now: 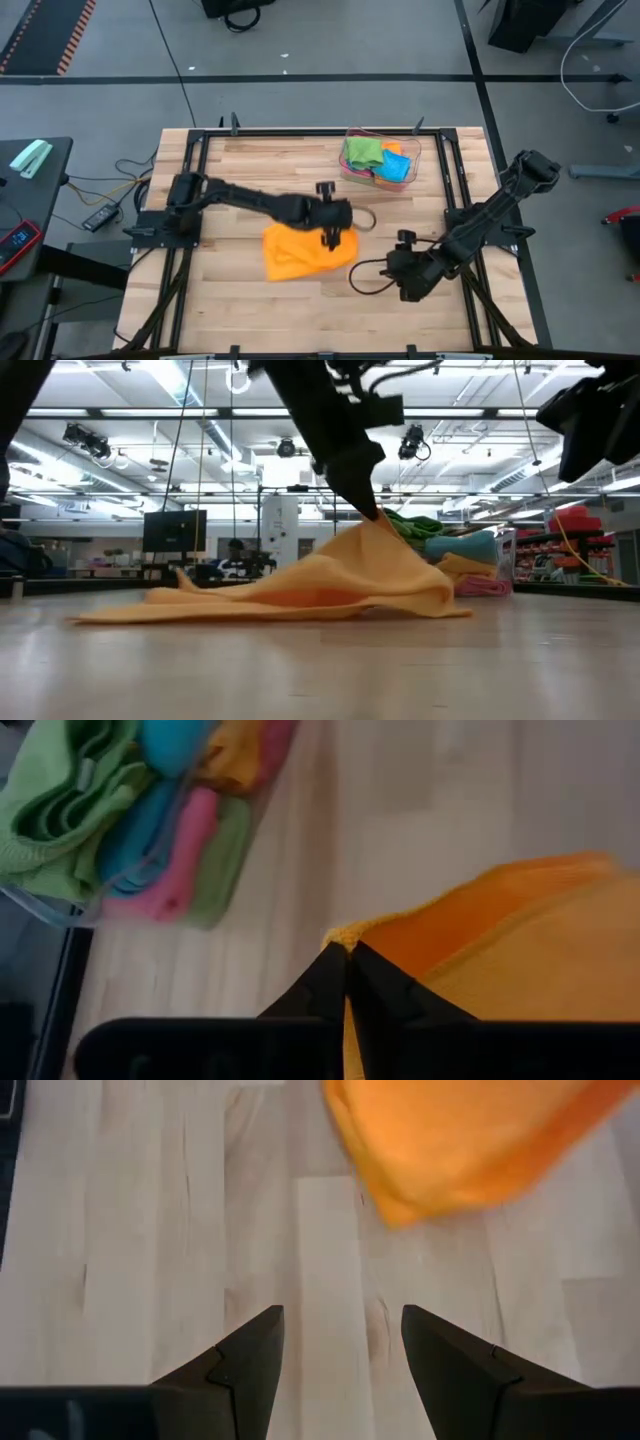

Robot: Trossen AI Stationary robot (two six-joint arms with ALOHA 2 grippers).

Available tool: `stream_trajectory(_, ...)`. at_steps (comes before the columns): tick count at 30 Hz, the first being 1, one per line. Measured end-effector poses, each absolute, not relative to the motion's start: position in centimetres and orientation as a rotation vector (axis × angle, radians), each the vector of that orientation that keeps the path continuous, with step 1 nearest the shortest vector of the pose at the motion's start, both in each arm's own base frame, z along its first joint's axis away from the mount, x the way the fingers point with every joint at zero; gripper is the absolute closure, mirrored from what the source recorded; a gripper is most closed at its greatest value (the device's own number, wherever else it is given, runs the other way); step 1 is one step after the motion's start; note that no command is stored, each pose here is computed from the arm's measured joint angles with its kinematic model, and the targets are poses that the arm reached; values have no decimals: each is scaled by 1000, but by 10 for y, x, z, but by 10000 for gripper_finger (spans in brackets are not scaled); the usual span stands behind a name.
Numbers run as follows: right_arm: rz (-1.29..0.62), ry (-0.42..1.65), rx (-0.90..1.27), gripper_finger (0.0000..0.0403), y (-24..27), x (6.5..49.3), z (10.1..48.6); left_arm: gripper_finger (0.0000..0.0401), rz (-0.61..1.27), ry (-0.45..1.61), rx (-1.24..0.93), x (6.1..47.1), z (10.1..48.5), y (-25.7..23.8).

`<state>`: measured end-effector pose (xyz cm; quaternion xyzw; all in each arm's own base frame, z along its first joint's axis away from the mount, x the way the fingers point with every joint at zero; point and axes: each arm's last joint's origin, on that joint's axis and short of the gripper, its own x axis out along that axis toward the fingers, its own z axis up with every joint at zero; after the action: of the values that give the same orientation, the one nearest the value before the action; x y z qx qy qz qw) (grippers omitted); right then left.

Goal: Fold microfiber towels
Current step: Fold the yellow towel

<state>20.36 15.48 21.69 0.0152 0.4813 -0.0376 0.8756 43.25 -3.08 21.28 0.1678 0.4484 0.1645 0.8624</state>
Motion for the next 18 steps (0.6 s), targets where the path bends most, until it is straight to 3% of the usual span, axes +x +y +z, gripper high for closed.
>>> stream_trajectory(4, -119, 987, 23, 190, 157, 201, 215, 385, 356, 912, 317, 439, 216, 8)
stream_trajectory(6, -154, 974, 23, 190, 156, 202, 215, 367, 351, 918, 323, 439, 216, 21)
stream_trajectory(14, -258, 888, 32, 190, 153, 203, 217, 212, 224, 1048, 318, 425, 217, 30)
stream_trajectory(18, -358, 781, 22, 190, 151, 205, 219, 170, 68, 1114, 290, 410, 229, 11)
